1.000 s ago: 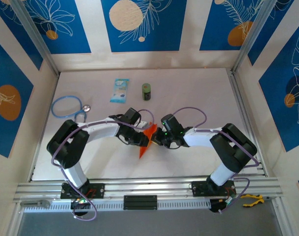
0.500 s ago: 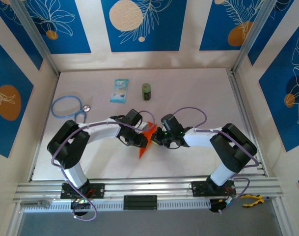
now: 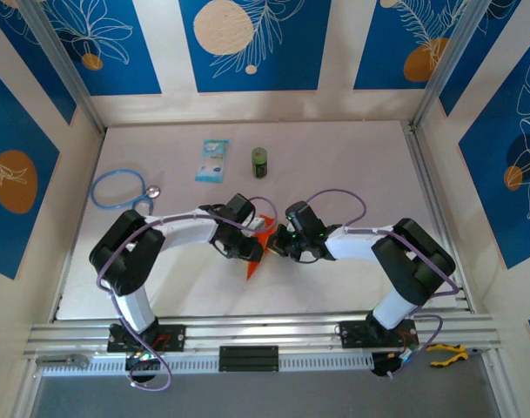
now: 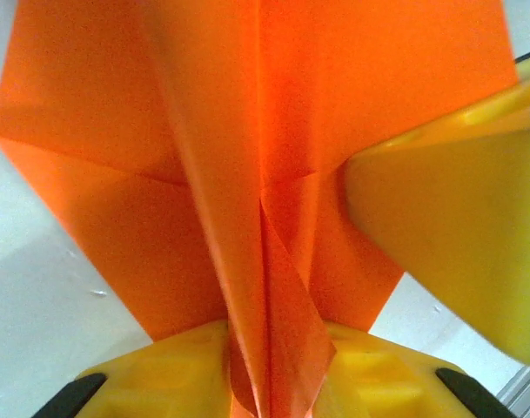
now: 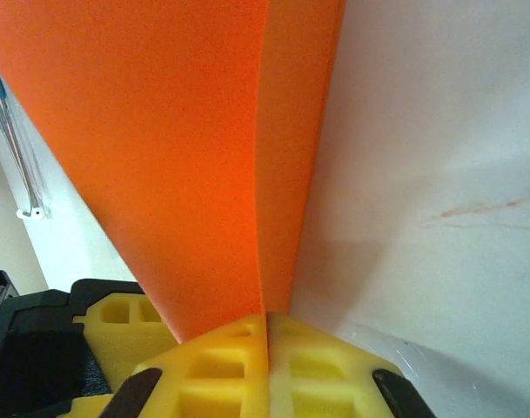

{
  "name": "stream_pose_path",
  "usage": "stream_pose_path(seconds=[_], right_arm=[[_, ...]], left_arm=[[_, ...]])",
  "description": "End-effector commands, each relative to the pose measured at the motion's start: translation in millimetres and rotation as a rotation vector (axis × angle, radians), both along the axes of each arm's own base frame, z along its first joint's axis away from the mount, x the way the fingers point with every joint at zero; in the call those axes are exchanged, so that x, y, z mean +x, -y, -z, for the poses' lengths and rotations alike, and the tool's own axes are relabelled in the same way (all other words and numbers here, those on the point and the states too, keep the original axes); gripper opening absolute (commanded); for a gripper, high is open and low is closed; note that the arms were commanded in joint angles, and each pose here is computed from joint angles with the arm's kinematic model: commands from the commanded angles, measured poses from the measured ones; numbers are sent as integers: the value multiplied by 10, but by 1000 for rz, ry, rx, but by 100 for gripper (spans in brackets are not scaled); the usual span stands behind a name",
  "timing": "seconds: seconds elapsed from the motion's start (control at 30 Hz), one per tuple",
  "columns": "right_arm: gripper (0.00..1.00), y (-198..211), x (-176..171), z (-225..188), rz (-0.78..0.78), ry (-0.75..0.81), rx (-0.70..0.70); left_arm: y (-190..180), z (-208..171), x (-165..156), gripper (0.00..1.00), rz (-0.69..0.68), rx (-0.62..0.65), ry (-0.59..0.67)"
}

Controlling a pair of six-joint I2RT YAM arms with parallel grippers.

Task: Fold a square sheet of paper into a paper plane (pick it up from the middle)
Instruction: Move a paper plane to the center of the table.

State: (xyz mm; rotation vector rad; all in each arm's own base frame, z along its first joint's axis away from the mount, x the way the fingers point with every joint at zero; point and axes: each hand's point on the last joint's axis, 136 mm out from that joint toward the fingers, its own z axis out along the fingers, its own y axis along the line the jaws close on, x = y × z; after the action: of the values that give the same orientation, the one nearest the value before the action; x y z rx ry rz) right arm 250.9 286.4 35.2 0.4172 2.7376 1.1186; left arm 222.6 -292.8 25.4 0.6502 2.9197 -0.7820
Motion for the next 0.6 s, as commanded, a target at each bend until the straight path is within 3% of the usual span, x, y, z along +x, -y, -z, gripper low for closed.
stream_pose_path(seconds=[0.0, 0.37, 0.57], right_arm=[[1, 6, -42, 62, -4, -23, 3], [2, 24, -52, 63, -3, -21, 2], [12, 112, -56, -11, -3, -2, -31]], left_arm=[[58, -17, 20, 27, 22, -1, 14], [54, 1, 36, 18, 25, 12, 18], [-58, -108, 139, 13, -13, 63, 90]])
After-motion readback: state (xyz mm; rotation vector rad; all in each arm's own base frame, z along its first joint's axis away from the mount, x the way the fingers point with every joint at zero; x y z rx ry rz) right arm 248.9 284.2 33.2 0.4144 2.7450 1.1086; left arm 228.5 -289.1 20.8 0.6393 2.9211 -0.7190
